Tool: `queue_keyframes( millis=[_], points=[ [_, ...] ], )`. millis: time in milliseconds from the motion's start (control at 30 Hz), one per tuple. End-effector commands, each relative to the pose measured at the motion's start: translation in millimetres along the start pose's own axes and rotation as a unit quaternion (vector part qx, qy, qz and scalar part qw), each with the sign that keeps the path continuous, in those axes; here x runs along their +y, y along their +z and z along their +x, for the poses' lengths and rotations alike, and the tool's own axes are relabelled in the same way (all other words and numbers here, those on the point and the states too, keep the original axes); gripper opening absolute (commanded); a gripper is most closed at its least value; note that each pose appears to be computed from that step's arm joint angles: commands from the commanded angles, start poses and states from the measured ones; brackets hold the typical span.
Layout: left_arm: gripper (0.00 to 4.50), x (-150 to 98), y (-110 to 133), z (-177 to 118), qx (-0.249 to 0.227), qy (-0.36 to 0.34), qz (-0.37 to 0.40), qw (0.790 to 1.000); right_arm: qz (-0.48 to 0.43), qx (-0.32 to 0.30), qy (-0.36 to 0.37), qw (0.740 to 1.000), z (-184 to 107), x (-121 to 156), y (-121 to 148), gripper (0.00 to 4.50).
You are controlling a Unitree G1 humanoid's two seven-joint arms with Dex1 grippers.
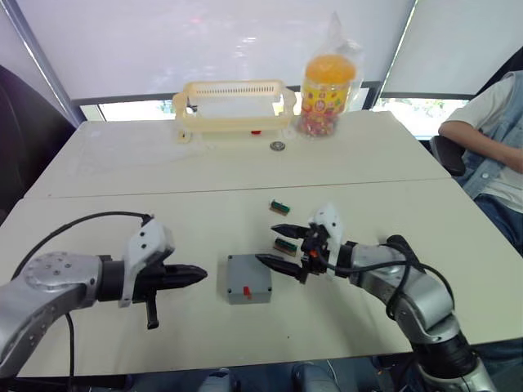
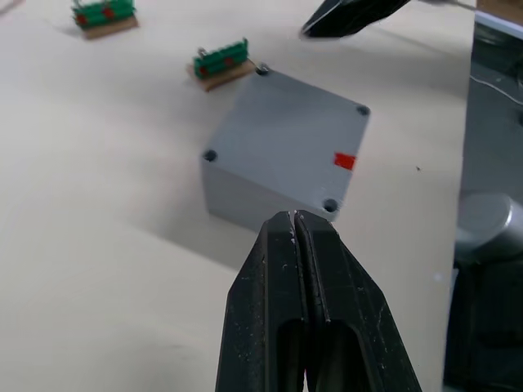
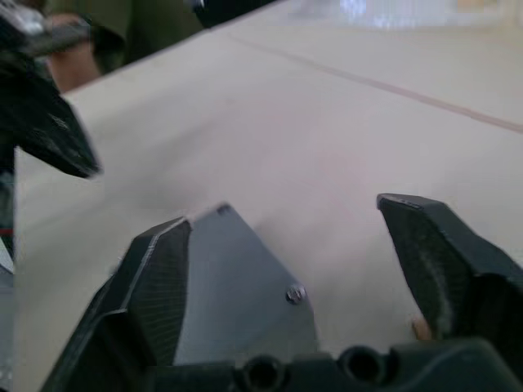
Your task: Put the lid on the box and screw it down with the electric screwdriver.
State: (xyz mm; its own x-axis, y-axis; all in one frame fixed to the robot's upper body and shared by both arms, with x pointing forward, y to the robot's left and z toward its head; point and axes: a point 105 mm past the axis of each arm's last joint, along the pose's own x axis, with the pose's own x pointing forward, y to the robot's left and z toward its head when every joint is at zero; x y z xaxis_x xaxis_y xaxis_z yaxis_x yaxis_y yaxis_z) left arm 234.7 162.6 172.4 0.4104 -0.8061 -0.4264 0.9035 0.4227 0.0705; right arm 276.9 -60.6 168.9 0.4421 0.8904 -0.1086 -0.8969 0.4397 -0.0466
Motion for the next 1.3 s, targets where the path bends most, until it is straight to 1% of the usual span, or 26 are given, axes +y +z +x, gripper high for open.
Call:
queue_keyframes(
  millis=[33,100,167,233,300,333,367,433,500,567,600,633,700,733,767,867,967,1033,1100,1233,1300],
  points=[
    [0.00,7,16,-1,-0.025,0.000,0.008,1.000,0.008,-0.023,0.018,1.000,-12,5,25,3.98],
    [0.00,10,24,0,-0.041,-0.007,0.002,0.999,0.026,-0.021,0.015,0.999,-17,0,30,3.98],
    [0.00,10,29,0,-0.048,-0.021,-0.001,0.999,0.038,-0.022,-0.008,0.999,-25,-11,38,3.98],
    [0.53,9,29,1,-0.046,-0.032,-0.002,0.998,0.038,-0.020,-0.033,0.999,-35,-22,45,4.06],
    [1.33,5,37,4,-0.058,-0.059,-0.011,0.997,0.028,0.003,-0.059,0.998,-53,-33,49,4.50],
    [1.78,2,42,6,-0.064,-0.077,-0.012,0.995,0.026,0.017,-0.076,0.997,-64,-40,51,4.50],
    [2.43,-3,46,8,-0.065,-0.093,-0.010,0.993,0.026,0.030,-0.087,0.995,-77,-45,54,4.50],
    [3.40,-11,48,14,-0.058,-0.120,0.003,0.991,0.032,0.066,-0.119,0.990,-101,-57,54,4.50],
    [4.46,-13,48,18,-0.049,-0.133,0.029,0.989,0.053,0.118,-0.172,0.977,-124,-73,46,4.50],
    [4.46,-23,52,20,-0.045,-0.163,0.052,0.984,0.087,0.202,-0.216,0.951,-154,-80,30,4.50],
    [4.46,-30,54,22,-0.043,-0.180,0.064,0.981,0.106,0.231,-0.233,0.939,-167,-82,25,4.50],
    [4.46,-34,54,24,-0.037,-0.192,0.081,0.977,0.146,0.266,-0.259,0.917,-181,-85,15,4.50],
    [4.46,-40,54,30,-0.031,-0.199,0.113,0.973,0.209,0.317,-0.285,0.880,-203,-81,-1,4.50],
    [4.46,-42,55,33,-0.027,-0.200,0.128,0.971,0.233,0.335,-0.289,0.866,-210,-78,-7,4.50],
    [4.46,-43,55,35,-0.023,-0.202,0.138,0.969,0.247,0.344,-0.289,0.858,-213,-75,-11,4.50],
    [4.46,-49,49,37,0.001,-0.214,0.174,0.961,0.260,0.380,-0.289,0.840,-222,-66,-21,4.50],
    [4.46,-50,48,40,0.004,-0.208,0.191,0.959,0.278,0.406,-0.286,0.822,-232,-57,-32,4.50],
    [4.46,-53,49,41,-0.006,-0.208,0.188,0.960,0.290,0.423,-0.286,0.810,-240,-51,-36,4.50],
    [4.46,-57,48,44,-0.014,-0.211,0.179,0.961,0.306,0.426,-0.284,0.803,-245,-48,-40,4.50],
    [4.46,-60,42,47,-0.016,-0.208,0.170,0.963,0.324,0.434,-0.277,0.794,-249,-39,-48,4.50],
    [4.46,-60,42,48,-0.020,-0.205,0.164,0.965,0.329,0.432,-0.285,0.790,-250,-41,-53,4.50]
  ],
)
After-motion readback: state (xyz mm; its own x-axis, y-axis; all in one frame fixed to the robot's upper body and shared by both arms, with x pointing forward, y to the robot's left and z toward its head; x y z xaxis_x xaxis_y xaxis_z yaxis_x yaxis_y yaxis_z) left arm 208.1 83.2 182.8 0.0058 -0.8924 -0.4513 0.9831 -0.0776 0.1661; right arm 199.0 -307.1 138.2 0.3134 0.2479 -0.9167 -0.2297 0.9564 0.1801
